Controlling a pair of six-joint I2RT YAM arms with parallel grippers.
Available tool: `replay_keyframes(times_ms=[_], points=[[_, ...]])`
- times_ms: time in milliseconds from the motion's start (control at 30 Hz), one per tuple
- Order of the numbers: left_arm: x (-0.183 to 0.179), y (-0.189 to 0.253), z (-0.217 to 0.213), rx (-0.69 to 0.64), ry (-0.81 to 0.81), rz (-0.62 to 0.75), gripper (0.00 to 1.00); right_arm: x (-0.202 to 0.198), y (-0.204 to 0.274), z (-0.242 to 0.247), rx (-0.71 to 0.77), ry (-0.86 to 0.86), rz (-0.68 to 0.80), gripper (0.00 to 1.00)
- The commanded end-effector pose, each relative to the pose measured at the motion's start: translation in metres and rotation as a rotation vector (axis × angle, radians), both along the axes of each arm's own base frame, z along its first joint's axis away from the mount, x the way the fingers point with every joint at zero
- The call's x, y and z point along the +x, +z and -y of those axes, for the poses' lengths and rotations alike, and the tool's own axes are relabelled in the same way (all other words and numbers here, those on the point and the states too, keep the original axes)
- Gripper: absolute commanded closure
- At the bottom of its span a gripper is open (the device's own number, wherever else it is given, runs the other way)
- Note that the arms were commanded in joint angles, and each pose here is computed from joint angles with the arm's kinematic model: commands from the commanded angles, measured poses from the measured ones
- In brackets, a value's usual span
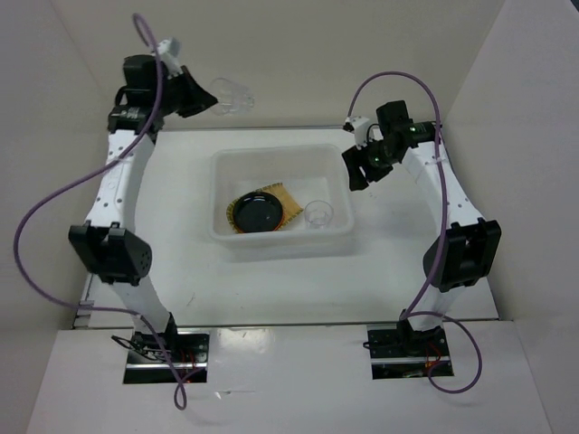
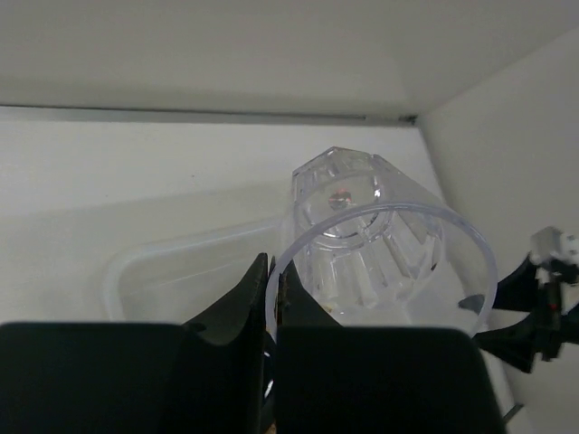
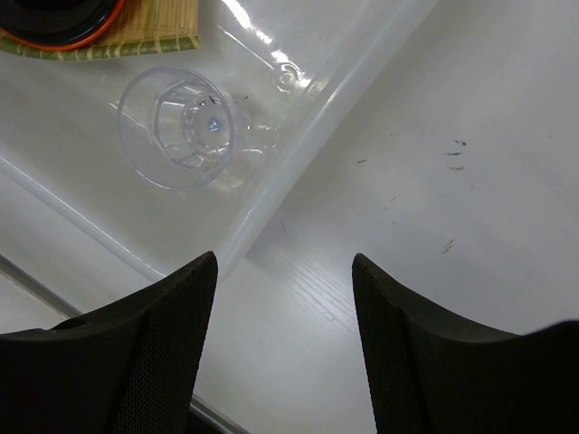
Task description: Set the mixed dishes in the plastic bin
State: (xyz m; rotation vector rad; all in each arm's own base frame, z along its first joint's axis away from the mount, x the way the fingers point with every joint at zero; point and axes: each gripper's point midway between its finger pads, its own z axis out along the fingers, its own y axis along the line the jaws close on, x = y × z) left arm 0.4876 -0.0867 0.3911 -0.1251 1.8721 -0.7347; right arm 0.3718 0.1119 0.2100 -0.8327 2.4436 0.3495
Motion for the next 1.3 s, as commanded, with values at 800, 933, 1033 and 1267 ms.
replay_keyframes(times_ms=[800,933,1033,1267], points=[[0.019,-0.219,0.235,0.533,-0.244,-0.346,1.00,-0.002,0.007,0.050,-0.005,-0.127,0.034,0.35],[0.016,-0.240,0.239,0.559,-0.253,-0.381,1.00,-0.001,0.007,0.054,-0.006,-0.136,0.034,0.35],[0.015,-0.255,0.236,0.573,-0.242,-0.413,0.94,0.001,0.007,0.055,0.002,-0.140,0.033,0.35],[0.015,-0.266,0.238,0.577,-0.253,-0.432,0.76,-0.001,0.006,0.057,0.009,-0.145,0.023,0.35]])
